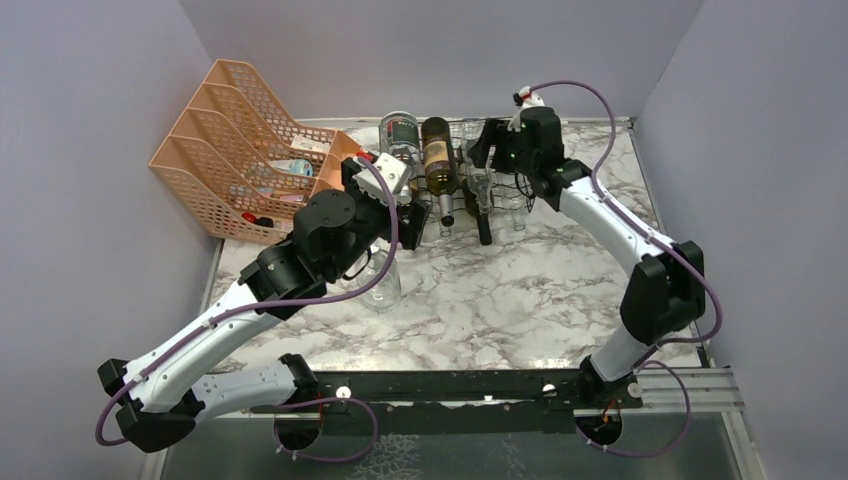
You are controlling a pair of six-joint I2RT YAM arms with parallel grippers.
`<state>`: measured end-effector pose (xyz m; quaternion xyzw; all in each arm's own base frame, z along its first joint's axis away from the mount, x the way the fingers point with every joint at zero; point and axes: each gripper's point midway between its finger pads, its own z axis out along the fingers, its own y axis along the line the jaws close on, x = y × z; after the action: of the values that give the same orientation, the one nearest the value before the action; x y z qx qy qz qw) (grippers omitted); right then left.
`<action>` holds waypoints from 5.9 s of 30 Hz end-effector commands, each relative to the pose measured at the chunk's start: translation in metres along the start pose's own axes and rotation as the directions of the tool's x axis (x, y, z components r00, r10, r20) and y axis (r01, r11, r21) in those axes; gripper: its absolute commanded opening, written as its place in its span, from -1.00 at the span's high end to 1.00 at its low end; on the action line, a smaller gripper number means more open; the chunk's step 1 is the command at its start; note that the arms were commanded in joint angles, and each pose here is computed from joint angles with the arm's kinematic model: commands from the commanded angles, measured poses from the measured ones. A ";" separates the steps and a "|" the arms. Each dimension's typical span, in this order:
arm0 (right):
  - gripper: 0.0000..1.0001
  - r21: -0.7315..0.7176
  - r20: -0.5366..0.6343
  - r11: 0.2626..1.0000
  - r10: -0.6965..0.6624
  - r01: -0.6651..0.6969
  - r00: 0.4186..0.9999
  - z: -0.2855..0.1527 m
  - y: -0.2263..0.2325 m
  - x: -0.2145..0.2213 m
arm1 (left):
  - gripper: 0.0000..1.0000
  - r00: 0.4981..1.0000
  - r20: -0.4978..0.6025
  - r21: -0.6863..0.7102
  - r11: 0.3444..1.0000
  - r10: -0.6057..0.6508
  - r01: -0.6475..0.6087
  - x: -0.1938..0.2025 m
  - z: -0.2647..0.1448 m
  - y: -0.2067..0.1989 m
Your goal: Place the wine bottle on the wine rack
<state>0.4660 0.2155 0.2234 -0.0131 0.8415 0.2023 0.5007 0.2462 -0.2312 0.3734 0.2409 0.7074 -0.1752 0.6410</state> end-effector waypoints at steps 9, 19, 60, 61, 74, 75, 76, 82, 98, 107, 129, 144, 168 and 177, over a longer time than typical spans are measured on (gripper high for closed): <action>-0.54 -0.363 -0.082 0.924 -0.158 0.118 0.984 -0.097 0.069 0.045 | -0.98 0.993 0.116 -0.107 0.994 -0.007 0.019 -0.035 -0.013 0.025; -0.55 -0.598 -0.032 0.773 -0.287 0.212 0.957 -0.150 0.158 0.095 | -0.98 0.954 0.284 -0.159 0.977 -0.092 0.141 -0.075 -0.044 0.047; 0.77 -0.508 0.076 0.713 -0.521 0.483 0.850 -0.106 0.252 0.163 | -0.98 0.916 0.366 -0.206 0.946 -0.164 0.251 -0.083 -0.067 0.066; 0.80 -0.506 0.074 0.716 -0.520 0.481 0.851 -0.107 0.248 0.167 | -0.98 0.917 0.364 -0.206 0.946 -0.162 0.249 -0.083 -0.066 0.065; 0.98 -0.399 -0.031 0.832 -0.431 0.385 0.902 -0.126 0.164 0.216 | -0.98 0.949 0.287 -0.187 0.965 -0.127 0.186 -0.065 -0.043 0.051; 0.98 -0.388 -0.037 0.840 -0.425 0.379 0.904 -0.128 0.158 0.218 | -0.98 0.953 0.277 -0.186 0.967 -0.121 0.177 -0.063 -0.039 0.049; 0.97 -0.381 -0.049 0.845 -0.425 0.376 0.904 -0.130 0.152 0.223 | -0.98 0.957 0.267 -0.187 0.968 -0.114 0.168 -0.060 -0.036 0.048; 0.98 -0.413 -0.097 0.846 -0.409 0.337 0.907 -0.149 0.132 0.242 | -0.98 0.978 0.191 -0.185 0.976 -0.082 0.118 -0.039 -0.013 0.038; 0.98 -0.428 -0.208 0.854 -0.412 0.296 0.887 -0.183 0.091 0.276 | -0.98 0.981 -0.150 -0.150 0.984 -0.121 0.098 0.059 0.040 0.029; 0.98 -0.431 -0.262 0.851 -0.438 0.302 0.860 -0.185 0.078 0.294 | -0.98 0.921 -0.283 -0.162 0.960 -0.267 0.229 0.128 0.031 0.035; 0.41 -0.465 -0.437 0.834 -0.508 0.297 0.742 -0.175 0.076 0.344 | -0.98 0.760 -0.486 -0.216 0.902 -0.432 0.375 0.252 0.032 0.026; -0.05 -0.481 -0.417 0.803 -0.562 0.351 0.714 -0.154 0.098 0.334 | -0.91 0.697 -0.554 -0.207 0.886 -0.455 0.415 0.286 0.028 0.016; 0.48 -0.507 -0.386 0.773 -0.599 0.382 0.701 -0.123 0.114 0.347 | -0.66 0.656 -0.534 -0.210 0.835 -0.533 0.508 0.286 0.025 0.004; 0.98 -0.519 -0.335 0.760 -0.601 0.390 0.725 -0.128 0.119 0.333 | -0.65 0.676 -0.507 -0.187 0.834 -0.535 0.519 0.269 0.026 0.004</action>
<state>0.1599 0.3286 0.0212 -0.3927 0.8588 0.1997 0.2616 0.2667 -0.1940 0.0895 0.0519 0.9089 -0.2159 0.3531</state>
